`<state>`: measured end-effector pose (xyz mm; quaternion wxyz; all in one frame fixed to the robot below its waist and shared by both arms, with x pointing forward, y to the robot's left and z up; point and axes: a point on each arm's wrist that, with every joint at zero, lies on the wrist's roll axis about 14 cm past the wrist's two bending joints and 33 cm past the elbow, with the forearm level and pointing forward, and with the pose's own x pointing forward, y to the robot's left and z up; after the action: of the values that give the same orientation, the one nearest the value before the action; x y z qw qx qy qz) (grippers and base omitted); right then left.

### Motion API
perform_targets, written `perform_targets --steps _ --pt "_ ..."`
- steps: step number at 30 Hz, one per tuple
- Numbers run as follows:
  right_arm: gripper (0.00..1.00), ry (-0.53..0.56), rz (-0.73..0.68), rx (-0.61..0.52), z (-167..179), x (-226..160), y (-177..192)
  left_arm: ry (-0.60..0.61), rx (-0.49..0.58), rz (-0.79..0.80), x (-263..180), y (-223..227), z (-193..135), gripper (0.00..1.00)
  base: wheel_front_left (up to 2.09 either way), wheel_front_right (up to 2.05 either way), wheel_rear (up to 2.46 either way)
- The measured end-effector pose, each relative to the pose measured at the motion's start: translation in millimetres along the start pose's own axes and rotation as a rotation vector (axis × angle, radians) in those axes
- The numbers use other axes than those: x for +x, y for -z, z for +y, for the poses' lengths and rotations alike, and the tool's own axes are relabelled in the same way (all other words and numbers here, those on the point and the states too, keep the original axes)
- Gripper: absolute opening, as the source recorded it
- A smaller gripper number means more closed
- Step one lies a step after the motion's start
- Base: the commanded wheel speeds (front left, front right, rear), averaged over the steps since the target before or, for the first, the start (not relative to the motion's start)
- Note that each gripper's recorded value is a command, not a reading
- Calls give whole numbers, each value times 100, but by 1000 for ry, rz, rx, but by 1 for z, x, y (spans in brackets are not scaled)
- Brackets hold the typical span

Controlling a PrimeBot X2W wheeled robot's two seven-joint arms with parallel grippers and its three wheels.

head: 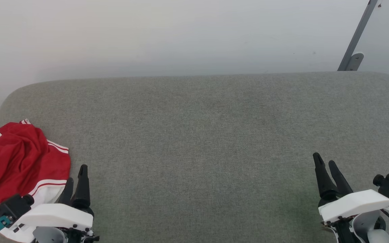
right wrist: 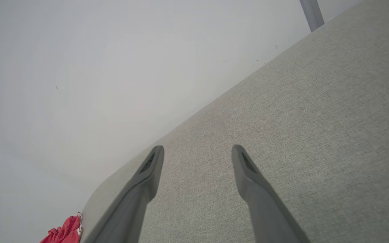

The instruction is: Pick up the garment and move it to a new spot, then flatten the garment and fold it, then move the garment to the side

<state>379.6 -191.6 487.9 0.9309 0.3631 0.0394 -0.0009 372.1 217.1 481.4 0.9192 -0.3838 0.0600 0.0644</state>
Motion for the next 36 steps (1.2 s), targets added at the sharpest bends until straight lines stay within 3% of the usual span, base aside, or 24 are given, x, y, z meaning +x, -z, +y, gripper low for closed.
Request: perform_targets --steps 36 --pt "100 -60 -31 -377 15 0 -6 60 366 -79 -6 -7 -11 100 0 0 0"
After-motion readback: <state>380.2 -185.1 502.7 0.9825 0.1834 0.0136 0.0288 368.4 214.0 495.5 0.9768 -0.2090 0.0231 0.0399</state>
